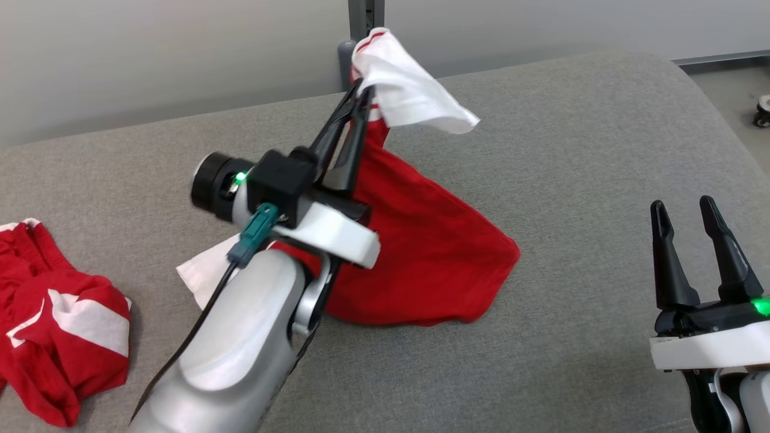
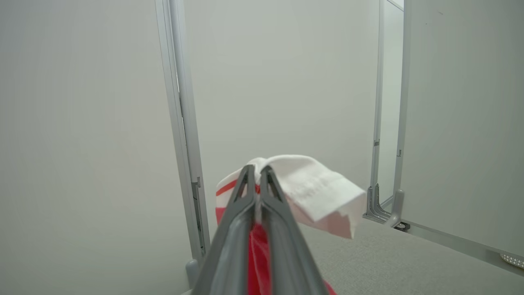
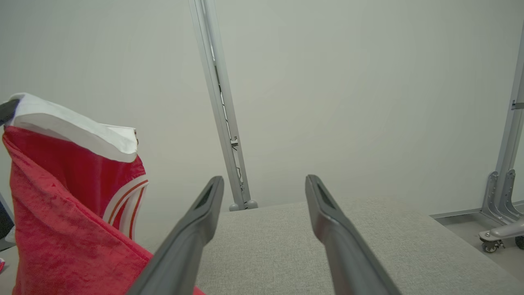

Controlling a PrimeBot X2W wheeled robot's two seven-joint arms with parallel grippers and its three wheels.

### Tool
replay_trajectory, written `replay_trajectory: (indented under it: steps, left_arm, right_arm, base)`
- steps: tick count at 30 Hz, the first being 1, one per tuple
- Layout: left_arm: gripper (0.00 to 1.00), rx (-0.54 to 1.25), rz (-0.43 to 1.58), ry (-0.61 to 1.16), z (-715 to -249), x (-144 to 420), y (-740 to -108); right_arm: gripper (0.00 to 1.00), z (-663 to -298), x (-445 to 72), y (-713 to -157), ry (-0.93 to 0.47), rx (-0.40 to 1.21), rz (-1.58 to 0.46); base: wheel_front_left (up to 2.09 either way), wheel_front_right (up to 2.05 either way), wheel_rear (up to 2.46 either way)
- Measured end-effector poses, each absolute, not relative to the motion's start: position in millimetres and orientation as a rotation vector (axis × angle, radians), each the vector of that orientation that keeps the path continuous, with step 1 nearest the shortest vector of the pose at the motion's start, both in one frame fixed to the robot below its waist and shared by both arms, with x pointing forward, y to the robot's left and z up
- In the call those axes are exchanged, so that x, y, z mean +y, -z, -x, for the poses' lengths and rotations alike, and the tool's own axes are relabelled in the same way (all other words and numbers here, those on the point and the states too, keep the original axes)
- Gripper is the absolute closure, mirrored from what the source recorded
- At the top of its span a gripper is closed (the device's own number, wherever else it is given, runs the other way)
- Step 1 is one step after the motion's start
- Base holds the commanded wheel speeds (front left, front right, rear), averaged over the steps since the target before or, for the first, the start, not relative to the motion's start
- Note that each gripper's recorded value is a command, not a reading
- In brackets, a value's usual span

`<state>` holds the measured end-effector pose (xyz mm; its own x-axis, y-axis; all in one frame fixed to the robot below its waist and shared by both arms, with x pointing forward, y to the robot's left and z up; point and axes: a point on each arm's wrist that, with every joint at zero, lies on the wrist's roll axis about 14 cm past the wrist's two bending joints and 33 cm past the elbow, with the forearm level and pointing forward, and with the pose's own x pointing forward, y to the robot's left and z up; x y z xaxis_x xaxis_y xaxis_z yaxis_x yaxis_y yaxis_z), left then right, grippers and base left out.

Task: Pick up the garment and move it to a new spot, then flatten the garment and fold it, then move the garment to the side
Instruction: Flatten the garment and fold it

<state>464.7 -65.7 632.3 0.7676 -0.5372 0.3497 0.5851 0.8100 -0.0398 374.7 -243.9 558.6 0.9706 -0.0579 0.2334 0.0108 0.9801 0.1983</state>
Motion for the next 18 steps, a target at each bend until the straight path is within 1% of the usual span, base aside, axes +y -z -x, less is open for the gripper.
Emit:
replay_trajectory:
  steps: [3, 6, 11, 13, 15, 18]
  left_arm:
    - [1.00, -0.283, 0.166, 0.467, -468.2, -15.1, -603.0]
    - [1.00, -0.252, 0.174, 0.393, -464.1, 12.3, -586.2]
    - [1.00, -0.195, 0.209, 0.250, -441.7, 66.0, -557.9]
    - [1.00, -0.177, 0.224, 0.178, -428.6, 89.7, -549.7]
    - [1.00, -0.170, 0.244, 0.135, -421.4, 101.6, -546.3]
    - [1.00, -0.105, 0.254, 0.090, -405.5, 114.2, -523.0]
  right_arm:
    - [0.00, -382.6, -237.3, -555.1, 0.010, -0.230, -0.198]
    - [0.00, -387.9, -232.9, -553.4, -0.005, -0.225, -0.201]
    - [0.00, -401.1, -223.0, -547.9, -0.043, -0.209, -0.203]
    - [0.00, -408.8, -211.3, -544.8, -0.079, -0.200, -0.209]
    - [0.00, -412.8, -204.7, -544.7, -0.099, -0.199, -0.212]
    - [0.00, -415.2, -200.4, -544.9, -0.115, -0.199, -0.212]
  base:
    - [0.00, 0.00, 0.00]
    - [0.00, 0.00, 0.00]
    - [0.00, 0.00, 0.00]
    - [0.00, 0.00, 0.00]
    - [0.00, 0.00, 0.00]
    - [0.00, 0.00, 0.00]
